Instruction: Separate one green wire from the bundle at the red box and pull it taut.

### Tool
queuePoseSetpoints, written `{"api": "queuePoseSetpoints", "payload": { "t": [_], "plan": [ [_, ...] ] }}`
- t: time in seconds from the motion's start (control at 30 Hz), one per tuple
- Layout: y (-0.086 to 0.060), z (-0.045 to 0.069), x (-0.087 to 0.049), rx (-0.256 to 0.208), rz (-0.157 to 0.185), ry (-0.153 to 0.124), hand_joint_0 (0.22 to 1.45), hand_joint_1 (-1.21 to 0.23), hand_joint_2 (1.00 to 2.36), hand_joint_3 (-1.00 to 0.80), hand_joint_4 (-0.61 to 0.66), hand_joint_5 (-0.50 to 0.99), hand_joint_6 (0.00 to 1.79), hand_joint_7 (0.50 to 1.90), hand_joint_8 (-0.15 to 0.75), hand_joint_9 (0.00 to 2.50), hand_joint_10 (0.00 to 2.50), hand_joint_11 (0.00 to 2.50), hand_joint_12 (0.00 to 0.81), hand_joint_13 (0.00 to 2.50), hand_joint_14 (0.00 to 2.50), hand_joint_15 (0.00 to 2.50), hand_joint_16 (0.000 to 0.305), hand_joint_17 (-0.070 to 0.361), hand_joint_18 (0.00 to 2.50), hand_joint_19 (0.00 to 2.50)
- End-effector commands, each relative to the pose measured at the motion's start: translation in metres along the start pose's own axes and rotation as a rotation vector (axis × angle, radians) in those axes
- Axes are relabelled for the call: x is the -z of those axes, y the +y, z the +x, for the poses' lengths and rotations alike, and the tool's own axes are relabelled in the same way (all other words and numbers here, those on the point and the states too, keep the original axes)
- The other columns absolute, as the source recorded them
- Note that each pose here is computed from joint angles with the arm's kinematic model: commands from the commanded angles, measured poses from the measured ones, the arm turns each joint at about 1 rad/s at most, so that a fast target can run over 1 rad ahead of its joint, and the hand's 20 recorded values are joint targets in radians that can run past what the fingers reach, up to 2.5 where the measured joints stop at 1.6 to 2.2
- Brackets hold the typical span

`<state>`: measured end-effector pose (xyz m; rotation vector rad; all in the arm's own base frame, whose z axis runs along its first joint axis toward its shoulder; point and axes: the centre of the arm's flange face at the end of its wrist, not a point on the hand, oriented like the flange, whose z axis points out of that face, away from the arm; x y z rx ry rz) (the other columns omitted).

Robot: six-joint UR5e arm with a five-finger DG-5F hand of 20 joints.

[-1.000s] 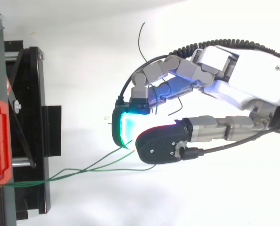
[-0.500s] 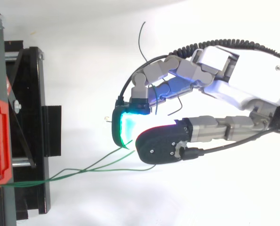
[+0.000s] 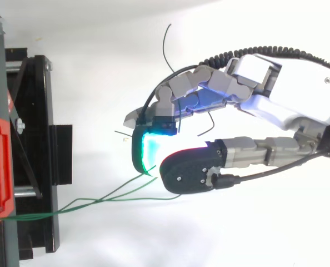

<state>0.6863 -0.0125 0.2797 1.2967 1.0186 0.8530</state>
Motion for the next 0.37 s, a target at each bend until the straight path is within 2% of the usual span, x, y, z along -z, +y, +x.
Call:
{"api": "queuePoseSetpoints", "payload": {
  "t": [0.0,0.33],
  "plan": [
    [0.0000,0.0000,0.0000,0.000,0.000,0.000,0.62,-0.75,1.02,-0.07,-0.06,-0.16,0.91,1.13,0.232,0.58,0.01,0.22,0.353,0.55,0.01,0.28,0.047,0.106,0.51,0.38],
    [0.0000,0.0000,0.0000,0.000,0.000,0.000,0.62,-0.74,1.02,-0.07,-0.06,-0.16,0.91,1.13,0.231,0.60,0.01,0.26,0.355,0.56,0.01,0.30,0.047,0.106,0.51,0.39]
  ]
}}
